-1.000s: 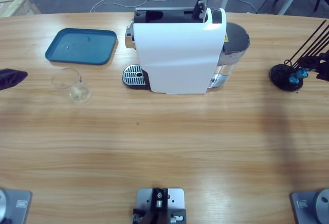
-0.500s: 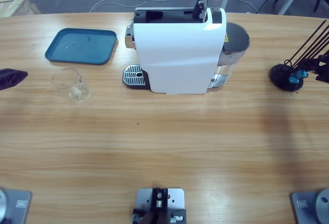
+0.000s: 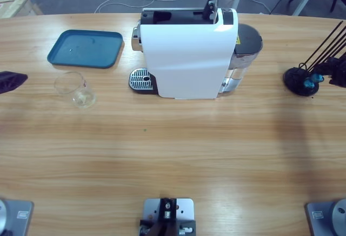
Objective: Pour coffee
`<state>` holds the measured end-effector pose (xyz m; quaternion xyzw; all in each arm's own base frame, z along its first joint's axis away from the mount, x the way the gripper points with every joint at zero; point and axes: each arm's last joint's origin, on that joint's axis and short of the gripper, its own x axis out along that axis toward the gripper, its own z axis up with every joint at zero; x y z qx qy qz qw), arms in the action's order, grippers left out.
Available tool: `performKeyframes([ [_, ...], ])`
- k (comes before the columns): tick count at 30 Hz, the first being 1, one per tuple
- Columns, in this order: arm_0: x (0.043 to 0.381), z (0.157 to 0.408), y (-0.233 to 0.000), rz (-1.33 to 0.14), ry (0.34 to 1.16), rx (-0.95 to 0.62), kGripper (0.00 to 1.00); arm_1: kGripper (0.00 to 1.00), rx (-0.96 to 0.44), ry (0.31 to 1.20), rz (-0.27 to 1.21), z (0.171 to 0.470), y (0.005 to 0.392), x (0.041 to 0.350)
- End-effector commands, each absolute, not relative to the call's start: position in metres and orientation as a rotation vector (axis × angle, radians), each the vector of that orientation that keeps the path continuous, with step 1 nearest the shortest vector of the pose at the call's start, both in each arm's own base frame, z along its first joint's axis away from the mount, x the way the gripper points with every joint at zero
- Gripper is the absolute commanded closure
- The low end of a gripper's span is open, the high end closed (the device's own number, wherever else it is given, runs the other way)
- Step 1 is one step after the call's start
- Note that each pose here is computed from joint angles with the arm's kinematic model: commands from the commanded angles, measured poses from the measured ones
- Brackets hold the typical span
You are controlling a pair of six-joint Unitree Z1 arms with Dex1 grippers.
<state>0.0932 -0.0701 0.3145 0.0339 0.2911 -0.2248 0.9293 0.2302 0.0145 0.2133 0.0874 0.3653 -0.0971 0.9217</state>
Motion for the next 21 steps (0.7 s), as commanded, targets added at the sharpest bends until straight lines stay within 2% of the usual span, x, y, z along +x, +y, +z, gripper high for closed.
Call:
performKeyframes([
  [1, 0.089, 0.305, -0.064, -0.436, 0.596, 0.082, 0.064, 0.919, 0.162, 0.797, -0.216, 0.198, 0.012, 0.231],
  [2, 0.089, 0.305, -0.064, -0.437, 0.595, 0.082, 0.064, 0.956, 0.16, 0.797, -0.216, 0.198, 0.012, 0.23],
  [11, 0.089, 0.305, -0.064, -0.436, 0.596, 0.083, 0.064, 0.96, 0.152, 0.794, -0.223, 0.199, 0.012, 0.222],
  [12, 0.089, 0.305, -0.064, -0.436, 0.596, 0.083, 0.064, 0.897, 0.155, 0.8, -0.217, 0.198, 0.012, 0.222],
  [14, 0.089, 0.305, -0.064, -0.437, 0.596, 0.083, 0.064, 0.3, 0.153, 0.829, -0.218, 0.196, 0.013, 0.223],
  [15, 0.089, 0.305, -0.064, -0.437, 0.596, 0.083, 0.064, 0.164, 0.154, 0.831, -0.22, 0.196, 0.013, 0.223],
  [16, 0.089, 0.305, -0.064, -0.436, 0.595, 0.082, 0.064, 0.07, 0.153, 0.829, -0.221, 0.196, 0.012, 0.223],
  [17, 0.089, 0.305, -0.064, -0.436, 0.595, 0.082, 0.064, 0.027, 0.153, 0.826, -0.221, 0.197, 0.012, 0.222],
  [21, 0.089, 0.305, -0.064, -0.437, 0.596, 0.083, 0.064, 0.0, 0.143, 0.815, -0.216, 0.205, 0.012, 0.215],
])
